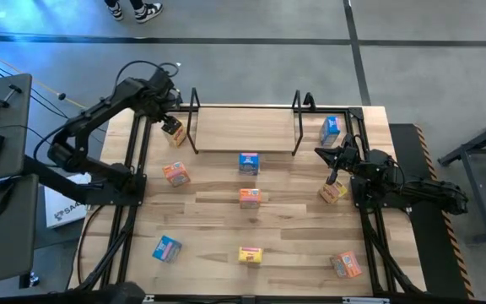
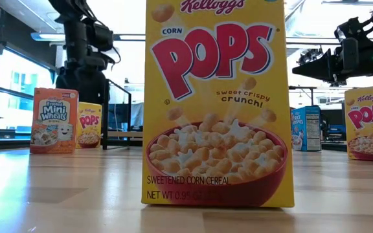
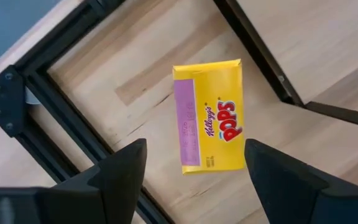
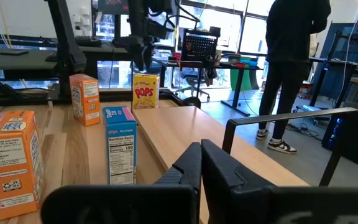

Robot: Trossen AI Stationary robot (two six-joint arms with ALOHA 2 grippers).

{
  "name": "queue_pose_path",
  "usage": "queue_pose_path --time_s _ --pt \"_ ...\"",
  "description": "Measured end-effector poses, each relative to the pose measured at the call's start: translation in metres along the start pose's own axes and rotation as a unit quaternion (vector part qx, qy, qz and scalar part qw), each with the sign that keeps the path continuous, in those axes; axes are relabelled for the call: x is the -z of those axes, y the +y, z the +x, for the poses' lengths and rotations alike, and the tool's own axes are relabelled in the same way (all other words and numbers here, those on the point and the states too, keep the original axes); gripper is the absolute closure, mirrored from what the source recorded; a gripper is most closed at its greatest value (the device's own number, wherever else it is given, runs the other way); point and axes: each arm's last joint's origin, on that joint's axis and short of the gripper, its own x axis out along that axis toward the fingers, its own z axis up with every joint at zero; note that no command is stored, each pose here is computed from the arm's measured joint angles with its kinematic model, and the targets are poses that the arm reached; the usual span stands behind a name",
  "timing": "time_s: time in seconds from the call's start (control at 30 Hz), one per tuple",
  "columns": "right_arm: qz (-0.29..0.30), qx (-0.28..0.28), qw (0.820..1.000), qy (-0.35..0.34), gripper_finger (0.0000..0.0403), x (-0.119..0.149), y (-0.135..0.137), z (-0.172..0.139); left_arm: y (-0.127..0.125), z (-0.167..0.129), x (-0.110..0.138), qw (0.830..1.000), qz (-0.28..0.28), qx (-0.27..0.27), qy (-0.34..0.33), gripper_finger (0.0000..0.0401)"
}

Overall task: Stack cereal on shelf
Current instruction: Put the left yellow cereal box on the shelf

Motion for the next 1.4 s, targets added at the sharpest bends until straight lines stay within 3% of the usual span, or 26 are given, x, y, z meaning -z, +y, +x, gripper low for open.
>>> queue_pose_path --time_s 0.47,1.03,1.2,1.4 --pt "0.000 0.000 1.000 0.000 0.0402 0.000 0.000 0.000 -0.001 0.025 0.002 1.000 0.000 0.003 0.016 0.0136" --pt "0.000 0.000 1.000 0.000 0.0402 0.000 0.000 0.000 0.000 0.003 0.004 1.000 0.012 -0.008 -0.017 0.0138" --pt "0.000 0.000 1.000 0.000 0.0402 0.000 0.000 0.000 -0.003 0.003 0.006 0.999 0.019 0.048 -0.010 0.0143" --pt "0.000 0.000 1.000 0.000 0.0402 0.000 0.000 0.000 -0.009 0.003 0.008 0.998 0.028 0.055 -0.003 0.0098"
